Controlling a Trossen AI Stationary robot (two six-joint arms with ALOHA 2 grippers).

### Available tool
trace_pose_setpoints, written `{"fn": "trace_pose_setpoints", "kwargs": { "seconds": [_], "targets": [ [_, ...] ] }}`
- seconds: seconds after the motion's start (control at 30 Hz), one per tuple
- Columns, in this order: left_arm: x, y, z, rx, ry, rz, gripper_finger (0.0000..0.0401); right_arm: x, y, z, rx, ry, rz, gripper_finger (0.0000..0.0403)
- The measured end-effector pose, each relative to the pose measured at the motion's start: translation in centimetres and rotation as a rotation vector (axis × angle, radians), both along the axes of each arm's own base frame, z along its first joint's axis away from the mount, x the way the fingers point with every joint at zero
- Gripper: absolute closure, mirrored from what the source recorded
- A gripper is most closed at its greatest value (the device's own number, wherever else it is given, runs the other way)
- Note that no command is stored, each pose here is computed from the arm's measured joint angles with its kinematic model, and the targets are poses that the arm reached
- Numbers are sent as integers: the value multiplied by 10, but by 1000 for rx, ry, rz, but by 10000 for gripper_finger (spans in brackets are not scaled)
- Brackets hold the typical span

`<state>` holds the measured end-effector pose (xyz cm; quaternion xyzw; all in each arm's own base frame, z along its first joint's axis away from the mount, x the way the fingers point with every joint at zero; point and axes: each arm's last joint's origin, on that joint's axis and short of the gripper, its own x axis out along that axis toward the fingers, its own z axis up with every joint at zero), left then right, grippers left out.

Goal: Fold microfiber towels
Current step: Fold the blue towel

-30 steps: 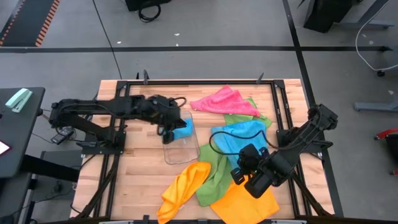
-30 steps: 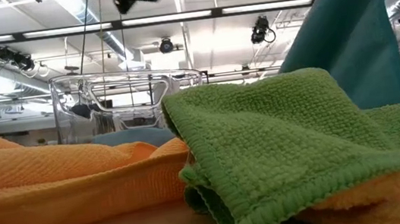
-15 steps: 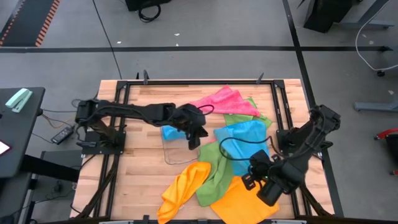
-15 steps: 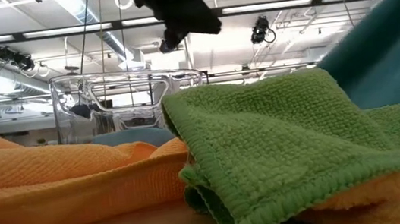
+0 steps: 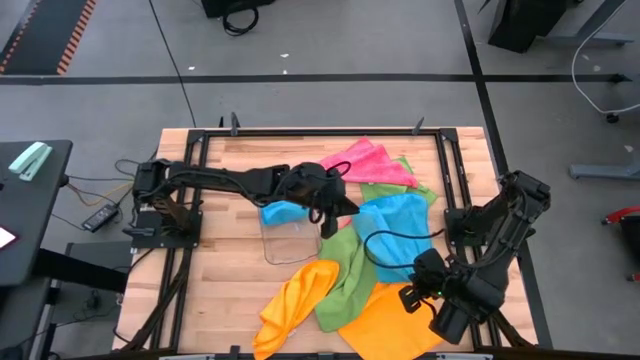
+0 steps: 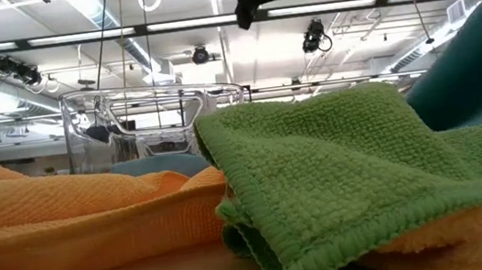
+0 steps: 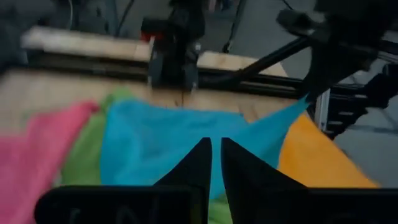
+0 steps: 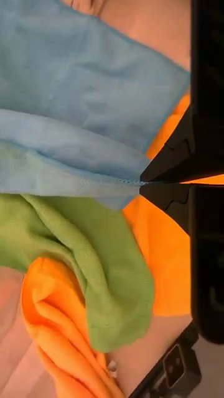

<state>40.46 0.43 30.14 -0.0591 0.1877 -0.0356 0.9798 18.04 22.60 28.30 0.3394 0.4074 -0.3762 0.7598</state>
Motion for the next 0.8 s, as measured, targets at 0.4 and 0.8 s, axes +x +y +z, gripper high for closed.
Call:
{"fn": "trace_pose_setpoints", "kwargs": {
  "seconds": [0.4, 0.8],
  "targets": [
    [17, 36, -38, 98, 74, 65, 375, 4, -11, -33, 33, 134, -46, 393],
    [17, 54, -39, 50, 53, 53, 388, -3, -13, -36, 22, 227, -29, 392]
  ]
}}
